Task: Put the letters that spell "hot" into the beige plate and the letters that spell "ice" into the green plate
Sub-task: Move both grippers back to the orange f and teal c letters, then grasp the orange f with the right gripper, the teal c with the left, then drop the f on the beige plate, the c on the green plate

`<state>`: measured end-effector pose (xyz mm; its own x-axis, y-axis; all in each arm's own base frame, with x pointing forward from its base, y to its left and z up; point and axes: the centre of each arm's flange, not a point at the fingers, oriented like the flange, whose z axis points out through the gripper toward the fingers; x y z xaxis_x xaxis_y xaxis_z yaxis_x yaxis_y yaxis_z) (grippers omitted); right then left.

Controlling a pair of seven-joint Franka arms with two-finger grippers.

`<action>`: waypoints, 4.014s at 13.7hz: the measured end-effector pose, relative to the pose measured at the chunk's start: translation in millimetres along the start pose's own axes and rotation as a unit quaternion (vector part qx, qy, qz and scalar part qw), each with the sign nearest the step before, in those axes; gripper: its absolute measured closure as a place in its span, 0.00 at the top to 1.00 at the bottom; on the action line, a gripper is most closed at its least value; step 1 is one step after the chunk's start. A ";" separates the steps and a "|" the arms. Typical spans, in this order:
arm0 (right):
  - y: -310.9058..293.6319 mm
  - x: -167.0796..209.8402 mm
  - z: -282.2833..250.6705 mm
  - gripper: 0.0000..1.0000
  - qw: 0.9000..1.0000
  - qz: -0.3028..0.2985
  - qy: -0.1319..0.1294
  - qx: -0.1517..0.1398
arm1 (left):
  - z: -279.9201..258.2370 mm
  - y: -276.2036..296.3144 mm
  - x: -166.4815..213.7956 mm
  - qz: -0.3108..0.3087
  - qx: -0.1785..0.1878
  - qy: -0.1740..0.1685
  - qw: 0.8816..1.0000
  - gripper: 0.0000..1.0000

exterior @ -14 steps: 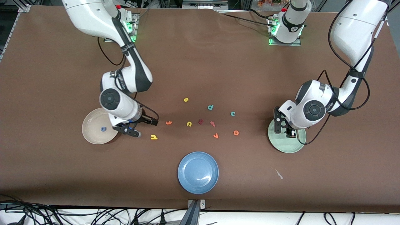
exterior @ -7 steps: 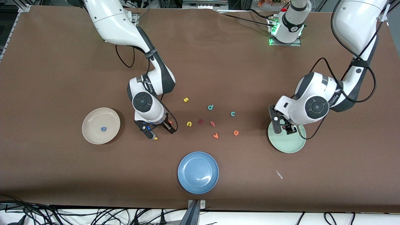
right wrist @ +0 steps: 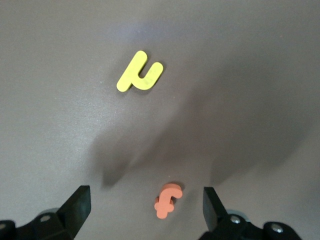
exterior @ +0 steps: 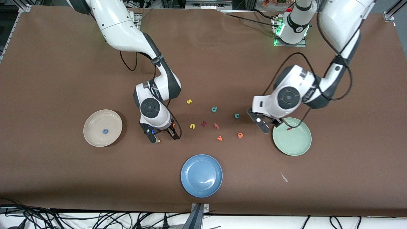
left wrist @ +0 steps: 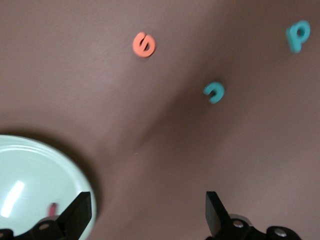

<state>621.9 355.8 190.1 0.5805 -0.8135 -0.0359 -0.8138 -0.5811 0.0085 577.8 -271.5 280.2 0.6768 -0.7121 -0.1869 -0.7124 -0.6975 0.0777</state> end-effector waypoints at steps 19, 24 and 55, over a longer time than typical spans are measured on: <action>0.9 -10.8 10.8 0.30 1.000 0.005 -0.001 -0.008 | 79.6 69.6 41.8 -0.237 -0.016 0.032 0.971 0.59; 0.7 -10.9 10.2 0.18 1.000 -0.002 -0.001 -0.008 | 86.9 63.3 44.1 -0.236 -0.009 0.044 0.971 0.55; 136.7 228.0 -57.1 0.80 0.896 -0.442 -0.022 -0.025 | 96.0 62.9 53.2 -0.253 0.001 0.067 0.965 0.21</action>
<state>644.6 89.6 240.1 0.9954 -0.0331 -0.0903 -0.0332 -0.9994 0.0009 551.2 -345.6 181.1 0.9562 -0.2839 -0.0719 -0.2841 -0.9588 0.0073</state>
